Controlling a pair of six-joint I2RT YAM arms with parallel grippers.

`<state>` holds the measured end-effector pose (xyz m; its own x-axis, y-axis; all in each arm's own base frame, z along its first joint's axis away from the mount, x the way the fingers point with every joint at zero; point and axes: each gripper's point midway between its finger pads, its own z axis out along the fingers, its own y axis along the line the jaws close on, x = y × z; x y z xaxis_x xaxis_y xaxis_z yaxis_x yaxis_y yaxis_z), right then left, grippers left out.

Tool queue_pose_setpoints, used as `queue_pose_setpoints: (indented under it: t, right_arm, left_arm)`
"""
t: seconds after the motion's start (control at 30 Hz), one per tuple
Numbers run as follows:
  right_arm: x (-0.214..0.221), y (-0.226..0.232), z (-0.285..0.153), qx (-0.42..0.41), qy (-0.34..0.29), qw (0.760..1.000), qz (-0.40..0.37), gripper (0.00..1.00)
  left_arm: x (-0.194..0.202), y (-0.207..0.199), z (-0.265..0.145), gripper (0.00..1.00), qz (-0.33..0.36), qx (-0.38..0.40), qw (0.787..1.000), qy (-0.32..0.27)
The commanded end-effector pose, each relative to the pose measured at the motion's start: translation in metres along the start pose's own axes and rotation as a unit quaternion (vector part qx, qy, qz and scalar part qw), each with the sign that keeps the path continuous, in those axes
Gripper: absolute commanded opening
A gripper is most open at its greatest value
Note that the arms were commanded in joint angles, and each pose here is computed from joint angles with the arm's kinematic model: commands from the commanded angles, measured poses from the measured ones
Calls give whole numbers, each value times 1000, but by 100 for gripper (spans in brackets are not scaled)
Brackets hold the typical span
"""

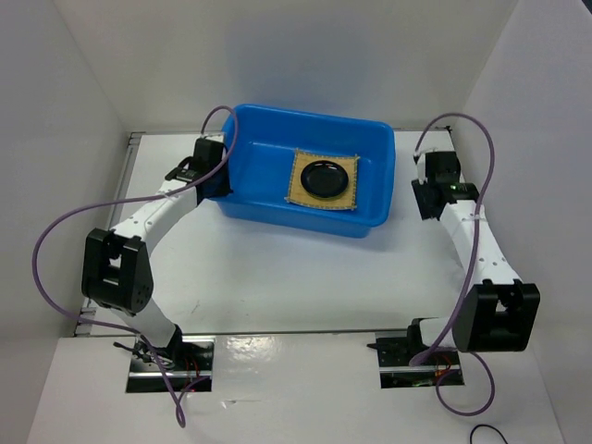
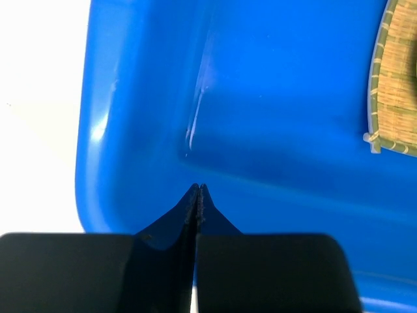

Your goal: Place the mixed dishes into the plastic bin

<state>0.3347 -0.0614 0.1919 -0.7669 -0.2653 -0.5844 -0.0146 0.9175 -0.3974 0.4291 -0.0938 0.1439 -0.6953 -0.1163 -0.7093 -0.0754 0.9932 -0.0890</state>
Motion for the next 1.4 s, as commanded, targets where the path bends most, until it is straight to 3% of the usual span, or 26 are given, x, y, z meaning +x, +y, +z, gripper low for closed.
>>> queue_pose_setpoints:
  t: [0.0,0.17,0.37,0.6,0.73,0.8,0.87,0.9,1.0,1.17,1.3,1.37]
  right_arm:
    - [60,-3,12,-9,85,996,-40,48]
    - [111,-25,37,-6,165,986,-12,49]
    - [117,-48,43,13,165,986,-3,49]
    - [149,-59,65,24,216,976,-11,49]
    - [161,-58,75,14,234,972,-3,30]
    - [167,-54,77,8,243,970,-5,11]
    - [165,-56,76,9,243,970,-5,1]
    - [165,-55,73,10,243,970,0,0]
    - [135,-67,51,13,201,980,11,0]
    - [46,-80,-21,6,60,998,8,0]
    - [-45,-44,-88,-55,-88,994,-33,0]
    - [-81,5,-112,-110,-138,982,-68,0]
  left_arm:
    - [9,6,-18,0,-5,-7,1000,6]
    - [16,13,-22,0,1,-17,1000,7]
    - [21,18,-26,0,11,-23,1000,10]
    - [30,20,-24,0,13,-26,999,20]
    - [34,21,-23,0,14,-27,999,24]
    - [31,21,-26,0,13,-26,999,19]
    - [33,20,-28,0,8,-20,1000,20]
    - [35,15,-29,0,11,-13,1000,21]
    - [40,12,-34,0,16,-8,1000,21]
    - [44,8,-39,0,18,3,1000,18]
    - [43,-1,-44,0,14,24,1000,13]
    - [46,-1,-41,1,15,22,999,18]
